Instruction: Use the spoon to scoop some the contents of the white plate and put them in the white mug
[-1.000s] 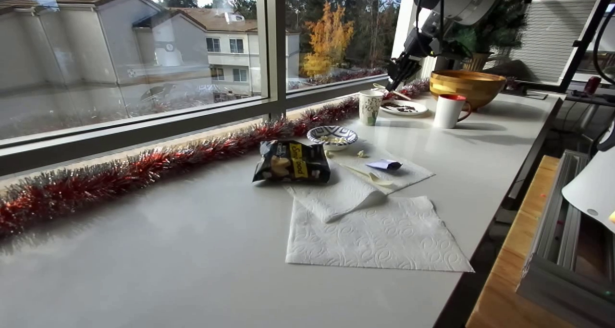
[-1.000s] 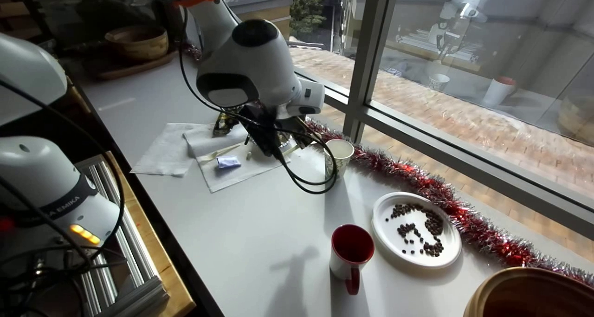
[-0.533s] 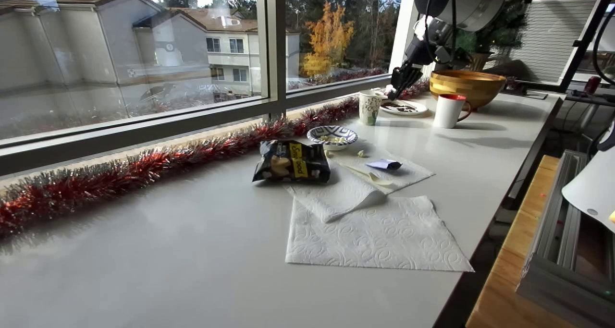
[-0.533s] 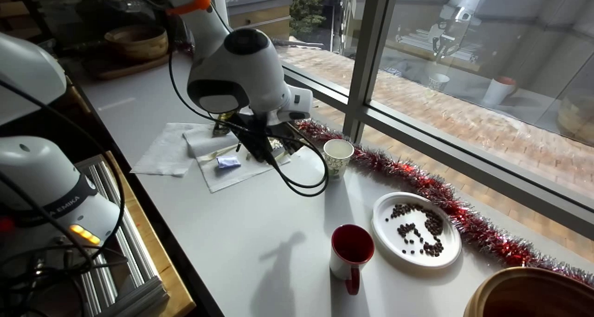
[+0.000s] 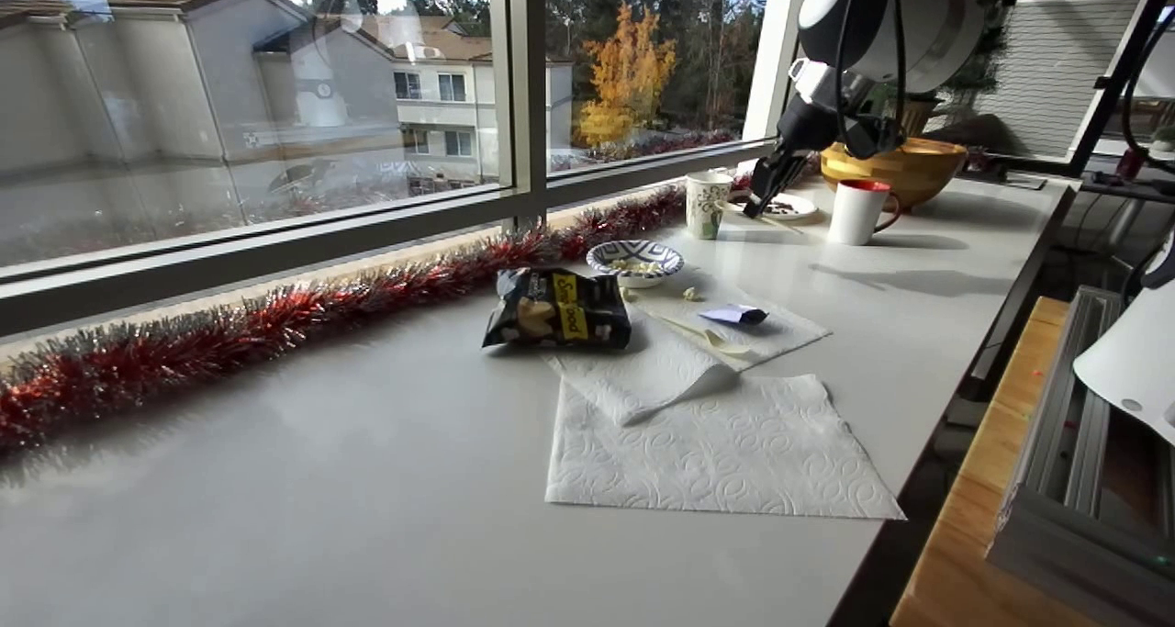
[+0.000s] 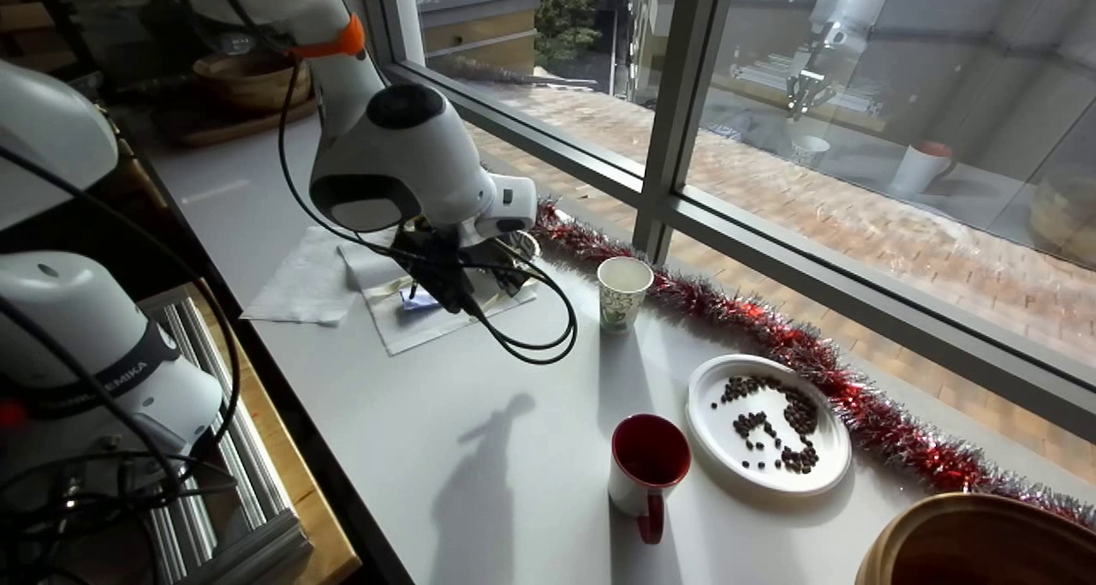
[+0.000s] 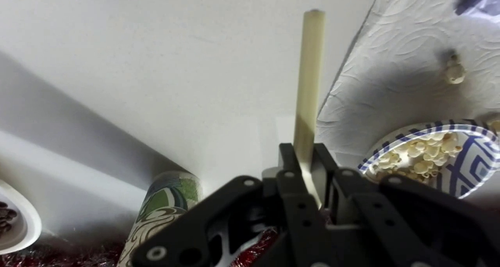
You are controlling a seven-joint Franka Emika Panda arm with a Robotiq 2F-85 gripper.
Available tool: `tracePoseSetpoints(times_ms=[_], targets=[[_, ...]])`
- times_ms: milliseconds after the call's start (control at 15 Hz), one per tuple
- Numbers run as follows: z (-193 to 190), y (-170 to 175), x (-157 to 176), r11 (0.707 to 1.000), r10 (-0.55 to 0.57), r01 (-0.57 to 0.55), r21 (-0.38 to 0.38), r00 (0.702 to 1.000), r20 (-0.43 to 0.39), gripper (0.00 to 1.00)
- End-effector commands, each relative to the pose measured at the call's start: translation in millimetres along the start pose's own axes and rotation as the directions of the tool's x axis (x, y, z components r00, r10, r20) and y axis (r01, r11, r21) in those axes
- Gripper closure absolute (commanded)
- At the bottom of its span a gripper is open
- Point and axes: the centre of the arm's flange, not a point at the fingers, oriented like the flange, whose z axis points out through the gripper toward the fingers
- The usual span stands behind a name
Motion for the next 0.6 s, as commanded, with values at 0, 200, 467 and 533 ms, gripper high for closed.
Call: tracePoseSetpoints(times_ms=[0, 200, 467, 533], targets=[[35.6, -12.9, -17.0, 0.999, -0.024, 0.024, 0.022, 1.000, -0.005, 0.96], [56.0, -18.9, -24.8, 0.999, -0.032, 0.032, 0.036, 0.999, 0.006, 0.96], [76.5, -28.6, -36.1, 0.992, -0.087, 0.085, 0.091, 0.996, 0.016, 0.96], [82.2, -30.9, -37.7, 0.990, -0.099, 0.097, 0.099, 0.995, 0.017, 0.96]])
